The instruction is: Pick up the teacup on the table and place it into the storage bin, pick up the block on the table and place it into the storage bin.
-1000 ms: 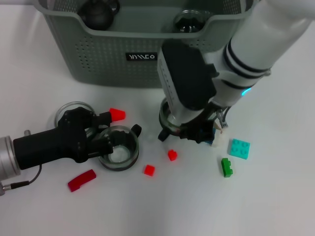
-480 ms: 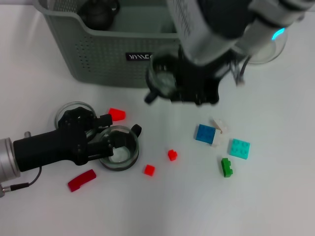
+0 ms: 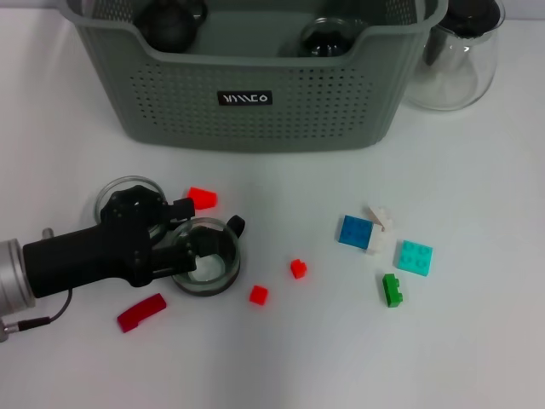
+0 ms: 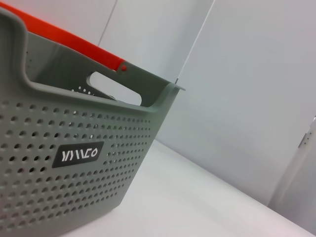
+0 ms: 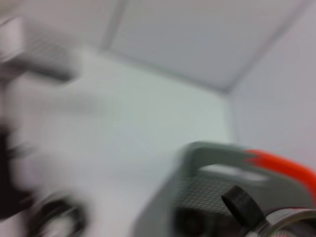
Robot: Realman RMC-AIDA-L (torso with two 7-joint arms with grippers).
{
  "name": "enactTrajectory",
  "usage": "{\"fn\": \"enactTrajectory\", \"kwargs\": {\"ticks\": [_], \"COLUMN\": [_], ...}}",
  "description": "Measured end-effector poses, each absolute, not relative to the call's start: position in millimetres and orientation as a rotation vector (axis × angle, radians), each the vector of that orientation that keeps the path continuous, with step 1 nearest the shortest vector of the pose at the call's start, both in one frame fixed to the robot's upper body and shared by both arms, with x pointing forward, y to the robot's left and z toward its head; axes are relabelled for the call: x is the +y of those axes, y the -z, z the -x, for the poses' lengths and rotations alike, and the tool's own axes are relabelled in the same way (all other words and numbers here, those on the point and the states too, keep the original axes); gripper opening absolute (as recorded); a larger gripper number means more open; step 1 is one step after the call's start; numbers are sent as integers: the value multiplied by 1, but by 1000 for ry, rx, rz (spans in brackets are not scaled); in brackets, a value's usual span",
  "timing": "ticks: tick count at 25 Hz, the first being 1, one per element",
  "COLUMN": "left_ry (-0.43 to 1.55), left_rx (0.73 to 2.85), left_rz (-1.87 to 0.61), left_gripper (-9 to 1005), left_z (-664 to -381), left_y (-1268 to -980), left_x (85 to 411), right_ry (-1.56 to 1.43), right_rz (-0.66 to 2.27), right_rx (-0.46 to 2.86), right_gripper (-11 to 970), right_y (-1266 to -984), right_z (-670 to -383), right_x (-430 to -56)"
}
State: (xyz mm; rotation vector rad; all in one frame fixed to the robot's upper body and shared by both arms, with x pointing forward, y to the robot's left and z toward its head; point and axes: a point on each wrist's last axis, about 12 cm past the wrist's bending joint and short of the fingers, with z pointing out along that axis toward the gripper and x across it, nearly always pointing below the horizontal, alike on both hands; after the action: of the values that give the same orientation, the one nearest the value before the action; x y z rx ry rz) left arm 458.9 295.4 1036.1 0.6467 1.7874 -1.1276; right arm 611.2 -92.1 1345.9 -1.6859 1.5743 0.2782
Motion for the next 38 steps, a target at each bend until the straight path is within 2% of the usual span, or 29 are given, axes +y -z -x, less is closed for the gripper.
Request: {"fn": "enactTrajectory", "kwargs": {"ticks": [4,8,11,16,22,38], "left_ry": [1128,1126,1127,1126,1122,1116], "left_rx": [1785,1783,1785,1789,1791,1790], "left_rz": [-647,-647,-649,-650,-650,-652], "left_gripper": [721,720,720,719,718,715], "left_z": [-459,-460,-461,-462,-462,-463], "left_y": [-1036,-1036,-1036,-1036,-1036,-1036], "left_x": [295,294,294,293,293,294], "right_ry": [-275,-256,-236,-158,-87,-84], "right_rz": [1407,1304,1296,1302,1289,1315], "right_rx": [1715,1842,1904,1953,1991,2038], "right_gripper": [54,53,53,54,53,54], "right_y": [-1339,-1307,-1280,-1246,-1220,-1190], "right_z": [-652,-687,-702,-710,-712,-703], "right_x": [-97,-96,-90,-86,-87,-88]}}
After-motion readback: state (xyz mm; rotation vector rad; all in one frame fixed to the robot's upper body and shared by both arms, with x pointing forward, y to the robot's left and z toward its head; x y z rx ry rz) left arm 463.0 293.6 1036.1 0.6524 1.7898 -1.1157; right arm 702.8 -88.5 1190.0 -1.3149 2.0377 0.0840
